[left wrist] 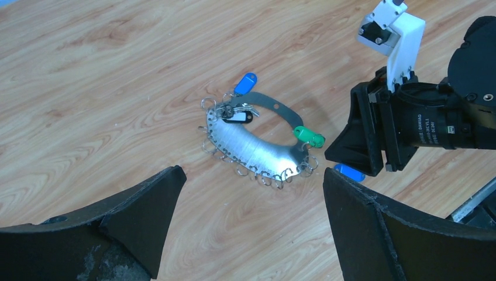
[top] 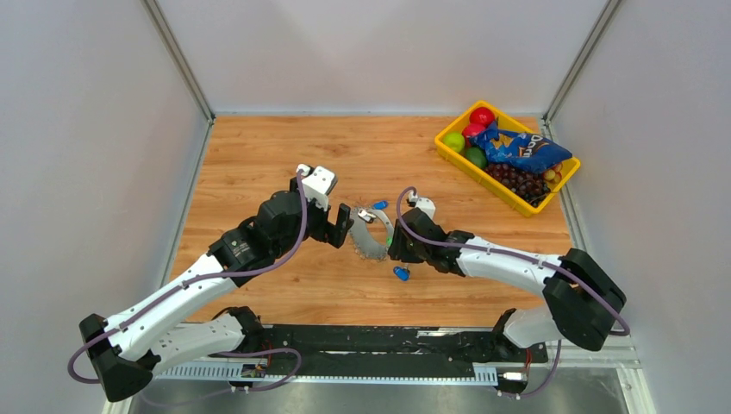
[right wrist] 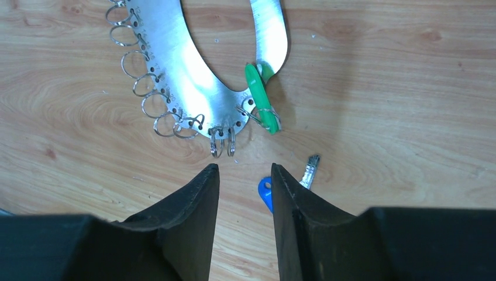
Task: Put the keys on the keyring
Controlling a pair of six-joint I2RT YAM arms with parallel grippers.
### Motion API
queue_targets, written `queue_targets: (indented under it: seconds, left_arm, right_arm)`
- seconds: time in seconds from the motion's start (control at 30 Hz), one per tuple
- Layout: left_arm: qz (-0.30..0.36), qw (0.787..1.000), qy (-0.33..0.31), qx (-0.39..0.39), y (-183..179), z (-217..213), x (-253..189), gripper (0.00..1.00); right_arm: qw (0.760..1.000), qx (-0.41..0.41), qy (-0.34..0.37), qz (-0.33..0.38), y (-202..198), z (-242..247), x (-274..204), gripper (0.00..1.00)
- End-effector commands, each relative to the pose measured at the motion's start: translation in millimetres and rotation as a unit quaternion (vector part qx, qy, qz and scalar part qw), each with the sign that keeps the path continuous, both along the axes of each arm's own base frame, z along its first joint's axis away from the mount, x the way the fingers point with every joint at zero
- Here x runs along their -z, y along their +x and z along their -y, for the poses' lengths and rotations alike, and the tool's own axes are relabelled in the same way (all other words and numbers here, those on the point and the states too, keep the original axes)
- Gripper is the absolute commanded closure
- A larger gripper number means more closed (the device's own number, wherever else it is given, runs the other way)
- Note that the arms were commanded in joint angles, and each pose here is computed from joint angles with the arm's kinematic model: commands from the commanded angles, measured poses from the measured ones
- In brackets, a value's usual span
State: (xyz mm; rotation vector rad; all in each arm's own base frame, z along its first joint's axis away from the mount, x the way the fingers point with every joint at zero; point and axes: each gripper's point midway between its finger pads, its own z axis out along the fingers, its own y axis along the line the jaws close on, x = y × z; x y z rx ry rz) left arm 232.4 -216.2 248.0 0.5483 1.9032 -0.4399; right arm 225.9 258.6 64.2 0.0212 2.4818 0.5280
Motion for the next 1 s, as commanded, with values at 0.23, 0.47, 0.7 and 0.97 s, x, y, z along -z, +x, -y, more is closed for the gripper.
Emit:
queue_targets:
  seconds: [0.23,0.47,0.7,0.97]
  left_arm:
    - [-0.001,1.000,-0.019,0.011,-4.7,3.7,-5.9,0.00]
    - [-0.001,1.000,-0.021,0.012,-5.2,4.2,-6.5,0.00]
    - [-0.001,1.000,-0.020,0.013,-5.4,4.4,-6.3,0.00]
    - [-0.003,1.000,-0.017,0.012,-4.7,4.4,-4.3,0.00]
  right_arm:
    - [0.998,0.020,0.059,0.006,9.8,-23.2,-0.8,0.64]
    - [0.997,0.027,0.065,-0.010,5.6,-23.2,11.1,0.66]
    - [0.997,0.032,0.071,-0.025,2.9,-25.8,21.3,0.67]
    - [0.996,0.035,0.078,-0.034,2.4,-29.6,28.4,0.68]
